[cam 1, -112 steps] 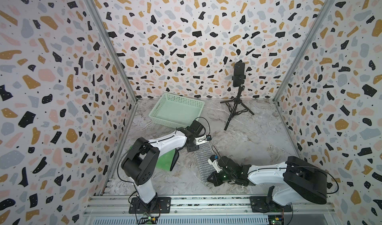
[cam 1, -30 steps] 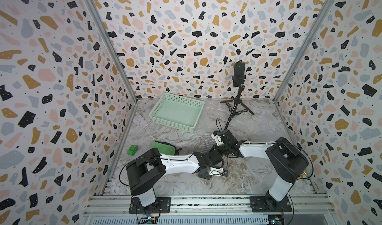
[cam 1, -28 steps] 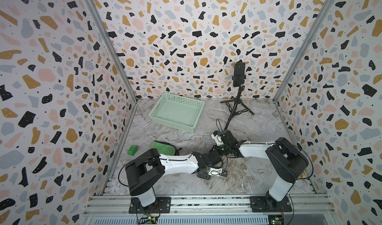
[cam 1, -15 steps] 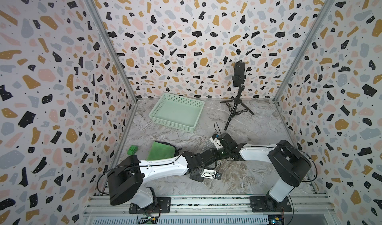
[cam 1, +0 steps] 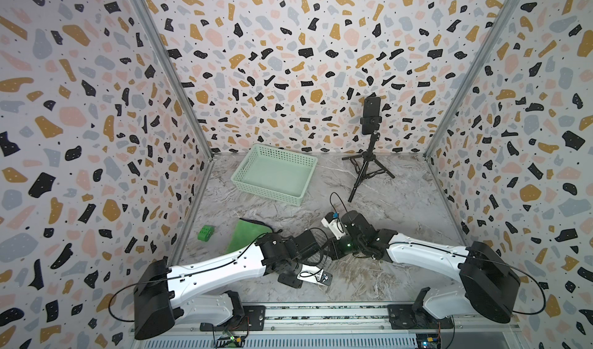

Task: Fold the square dishcloth
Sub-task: Fold the cleaning item at the center of the board.

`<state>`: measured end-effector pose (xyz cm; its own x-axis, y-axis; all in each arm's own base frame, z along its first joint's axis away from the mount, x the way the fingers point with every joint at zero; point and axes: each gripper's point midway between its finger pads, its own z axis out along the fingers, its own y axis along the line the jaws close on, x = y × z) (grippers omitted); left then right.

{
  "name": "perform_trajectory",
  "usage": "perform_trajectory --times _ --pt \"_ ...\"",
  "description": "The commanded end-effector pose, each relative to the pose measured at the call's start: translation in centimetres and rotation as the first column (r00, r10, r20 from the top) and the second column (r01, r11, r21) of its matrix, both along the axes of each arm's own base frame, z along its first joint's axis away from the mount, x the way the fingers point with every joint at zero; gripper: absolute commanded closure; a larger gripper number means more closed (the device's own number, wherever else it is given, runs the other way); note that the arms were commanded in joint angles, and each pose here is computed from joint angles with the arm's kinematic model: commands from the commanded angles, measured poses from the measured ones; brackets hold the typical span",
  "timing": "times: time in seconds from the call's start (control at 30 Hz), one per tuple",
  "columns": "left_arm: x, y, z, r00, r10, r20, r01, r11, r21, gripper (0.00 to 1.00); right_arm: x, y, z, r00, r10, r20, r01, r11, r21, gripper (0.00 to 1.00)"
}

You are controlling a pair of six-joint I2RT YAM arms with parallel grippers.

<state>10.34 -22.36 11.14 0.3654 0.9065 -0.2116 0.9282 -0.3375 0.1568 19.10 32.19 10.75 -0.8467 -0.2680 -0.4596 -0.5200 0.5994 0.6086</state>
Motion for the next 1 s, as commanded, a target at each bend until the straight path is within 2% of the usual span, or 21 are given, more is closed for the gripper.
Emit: perform_trajectory --times 0.0,0.23,0.5,0.77,0.97 --pt "-1.0 1.0 0.4 0.999 -0.002 -0.050 0.004 0.999 0.046 1.00 1.1 -3.4 -3.2 0.996 -0.083 -0.012 0.080 0.982 -0.173 1.00" --pt "0.4 -0.4 2.6 0.999 -0.006 0.039 0.008 0.999 -0.042 1.00 -1.0 -1.9 -7.2 0.991 -0.003 -0.132 -0.020 0.985 -0.174 1.00" --pt "2.7 -3.0 4.2 0.989 -0.054 0.136 0.065 0.995 -0.080 1.00 -2.7 -1.7 -7.7 0.981 0.043 -0.190 -0.072 0.986 -0.150 1.00" --pt "6.3 -4.9 2.3 0.989 -0.054 0.135 0.062 0.996 -0.057 1.00 -2.2 -1.4 -8.1 0.967 0.027 -0.252 -0.036 0.999 -0.031 1.00" --pt "8.3 -5.7 0.4 0.986 -0.073 0.151 0.078 0.997 -0.027 1.00 -1.8 -0.6 -5.7 0.968 0.051 -0.247 -0.026 0.994 0.103 1.00"
